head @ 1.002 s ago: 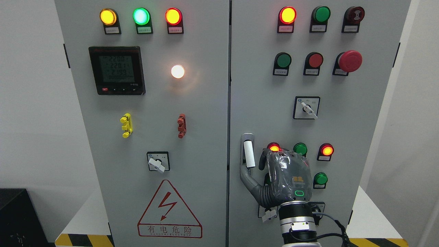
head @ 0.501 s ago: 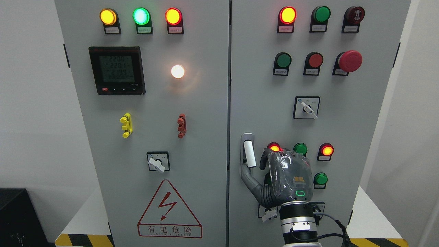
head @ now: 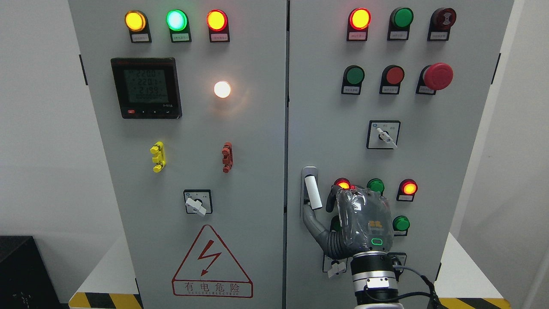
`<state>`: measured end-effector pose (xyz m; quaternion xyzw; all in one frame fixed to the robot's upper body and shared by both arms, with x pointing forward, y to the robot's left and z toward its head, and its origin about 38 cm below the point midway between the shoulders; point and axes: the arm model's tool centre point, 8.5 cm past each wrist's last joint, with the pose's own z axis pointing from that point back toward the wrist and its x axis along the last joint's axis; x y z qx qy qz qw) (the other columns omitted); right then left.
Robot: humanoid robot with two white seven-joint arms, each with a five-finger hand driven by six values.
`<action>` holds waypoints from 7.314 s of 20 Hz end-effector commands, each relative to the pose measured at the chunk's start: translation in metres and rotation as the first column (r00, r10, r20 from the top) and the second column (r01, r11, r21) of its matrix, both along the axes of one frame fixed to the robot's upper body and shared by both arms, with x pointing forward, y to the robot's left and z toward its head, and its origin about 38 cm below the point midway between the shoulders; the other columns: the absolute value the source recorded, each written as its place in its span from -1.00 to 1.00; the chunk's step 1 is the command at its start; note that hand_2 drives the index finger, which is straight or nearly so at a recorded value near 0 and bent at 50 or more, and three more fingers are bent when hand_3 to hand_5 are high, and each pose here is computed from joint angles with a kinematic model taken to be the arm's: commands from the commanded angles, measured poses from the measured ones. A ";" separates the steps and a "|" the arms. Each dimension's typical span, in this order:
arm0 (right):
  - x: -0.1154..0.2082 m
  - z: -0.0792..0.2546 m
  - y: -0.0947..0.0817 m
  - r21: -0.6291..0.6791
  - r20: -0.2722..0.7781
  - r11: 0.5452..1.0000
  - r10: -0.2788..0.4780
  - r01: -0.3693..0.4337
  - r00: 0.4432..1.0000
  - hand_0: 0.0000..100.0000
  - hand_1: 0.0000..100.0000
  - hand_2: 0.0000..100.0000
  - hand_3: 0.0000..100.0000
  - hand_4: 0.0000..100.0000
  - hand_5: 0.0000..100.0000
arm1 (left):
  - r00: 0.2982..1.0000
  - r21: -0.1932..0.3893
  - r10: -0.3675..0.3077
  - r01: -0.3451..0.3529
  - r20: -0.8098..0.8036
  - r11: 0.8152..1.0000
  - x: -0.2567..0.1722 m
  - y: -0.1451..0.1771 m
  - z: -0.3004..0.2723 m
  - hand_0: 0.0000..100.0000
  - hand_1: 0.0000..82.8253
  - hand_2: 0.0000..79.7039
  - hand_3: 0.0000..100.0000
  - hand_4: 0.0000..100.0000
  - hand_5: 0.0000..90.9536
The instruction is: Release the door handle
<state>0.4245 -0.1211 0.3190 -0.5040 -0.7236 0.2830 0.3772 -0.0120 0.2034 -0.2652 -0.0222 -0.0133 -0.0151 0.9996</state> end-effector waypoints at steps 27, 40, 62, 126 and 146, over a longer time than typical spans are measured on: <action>0.001 0.002 -0.011 0.016 0.006 0.999 -0.028 0.028 1.000 -0.15 -0.16 0.39 0.93 0.54 0.38 | 1.000 -0.001 0.000 0.000 0.004 1.000 0.000 0.000 0.000 -1.00 -1.00 -0.89 -0.79 -0.99 -1.00; 0.000 0.005 -0.017 0.024 0.012 0.999 -0.040 0.040 0.999 -0.12 -0.16 0.39 0.94 0.54 0.39 | 1.000 -0.001 0.000 0.000 0.004 1.000 0.000 0.000 0.000 -1.00 -1.00 -0.89 -0.79 -0.99 -1.00; 0.002 0.013 -0.022 0.032 0.031 0.998 -0.053 0.052 0.998 -0.08 -0.17 0.39 0.94 0.54 0.39 | 1.000 -0.001 0.000 0.000 0.002 1.000 0.000 0.000 0.000 -1.00 -1.00 -0.89 -0.79 -0.99 -1.00; -0.075 -0.035 -0.077 0.026 0.049 0.999 -0.032 0.031 0.998 -0.10 -0.28 -0.23 0.34 0.11 -0.16 | 1.000 -0.001 0.000 0.000 0.004 1.000 0.000 0.000 0.000 -1.00 -1.00 -0.89 -0.79 -0.99 -1.00; -0.086 -0.006 -0.110 0.119 0.287 0.993 -0.009 -0.026 0.958 -0.16 -0.49 -1.00 -1.00 -1.00 -1.00 | 1.000 0.000 0.000 0.000 0.004 1.000 0.000 0.001 0.000 -1.00 -1.00 -0.89 -0.79 -0.99 -1.00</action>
